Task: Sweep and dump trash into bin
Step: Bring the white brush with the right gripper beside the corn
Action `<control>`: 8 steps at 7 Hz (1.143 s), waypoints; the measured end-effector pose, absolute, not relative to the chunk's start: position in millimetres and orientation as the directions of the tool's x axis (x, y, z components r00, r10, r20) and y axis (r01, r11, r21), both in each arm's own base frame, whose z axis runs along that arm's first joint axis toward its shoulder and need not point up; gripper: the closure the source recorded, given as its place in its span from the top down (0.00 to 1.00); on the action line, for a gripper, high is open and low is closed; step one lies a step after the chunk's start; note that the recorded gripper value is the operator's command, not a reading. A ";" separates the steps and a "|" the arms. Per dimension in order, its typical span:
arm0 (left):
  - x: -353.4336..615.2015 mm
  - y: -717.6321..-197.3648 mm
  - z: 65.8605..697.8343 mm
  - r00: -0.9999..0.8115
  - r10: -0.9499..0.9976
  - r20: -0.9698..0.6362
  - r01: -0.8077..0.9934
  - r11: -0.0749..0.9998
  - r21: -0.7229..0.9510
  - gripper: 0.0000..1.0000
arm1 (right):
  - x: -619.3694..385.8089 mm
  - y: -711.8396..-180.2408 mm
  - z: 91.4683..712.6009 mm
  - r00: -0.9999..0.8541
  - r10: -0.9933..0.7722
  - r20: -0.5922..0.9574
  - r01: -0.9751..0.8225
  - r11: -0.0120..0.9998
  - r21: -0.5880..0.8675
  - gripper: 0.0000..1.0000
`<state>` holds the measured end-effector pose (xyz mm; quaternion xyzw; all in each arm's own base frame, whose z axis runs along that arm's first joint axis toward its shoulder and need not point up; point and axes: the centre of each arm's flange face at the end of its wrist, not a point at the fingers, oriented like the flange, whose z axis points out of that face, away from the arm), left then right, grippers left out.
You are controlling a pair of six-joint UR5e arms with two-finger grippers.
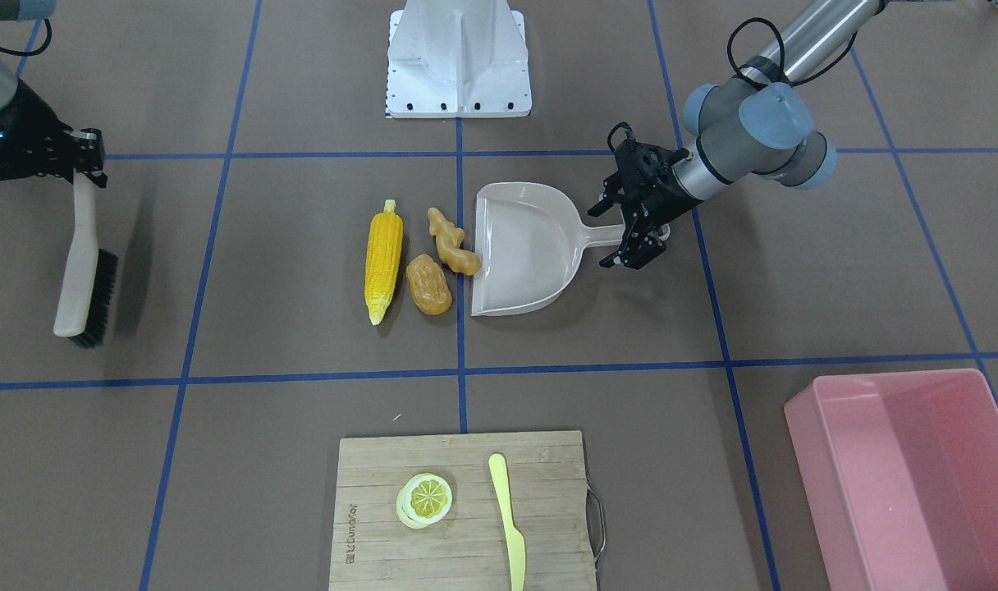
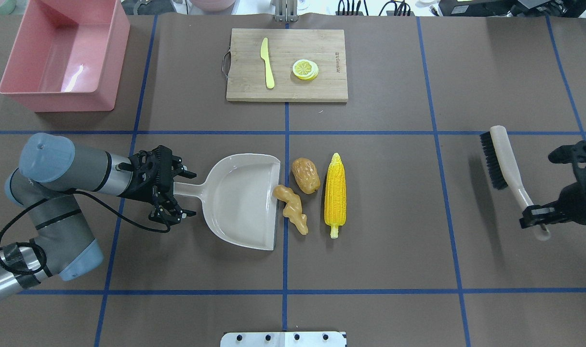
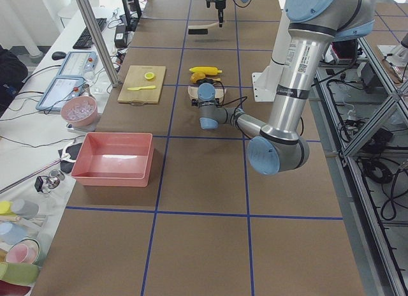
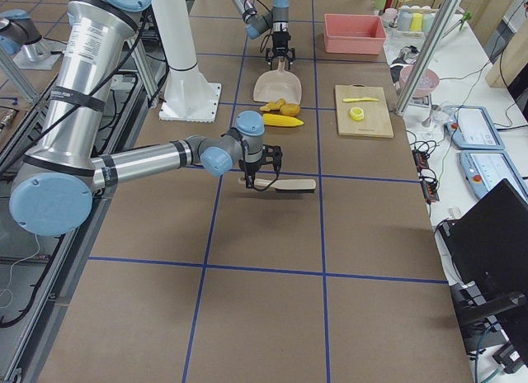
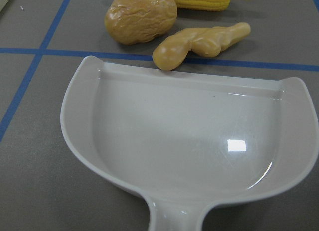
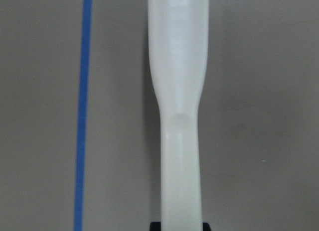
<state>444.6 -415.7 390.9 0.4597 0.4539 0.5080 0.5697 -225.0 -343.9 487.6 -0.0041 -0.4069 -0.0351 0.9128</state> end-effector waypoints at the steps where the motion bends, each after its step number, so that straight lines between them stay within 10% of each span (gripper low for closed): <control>1: 445.9 -413.1 390.2 0.068 0.996 -0.056 -0.150 0.066 0.987 0.97 | -257.5 -348.8 461.4 0.655 -0.050 0.754 0.066 0.998 0.009 0.00; 8: 453.9 -408.4 390.3 0.057 0.996 -0.066 -0.141 0.074 0.987 0.97 | -427.9 -310.8 313.7 0.644 -0.048 0.764 0.136 0.989 -0.052 0.00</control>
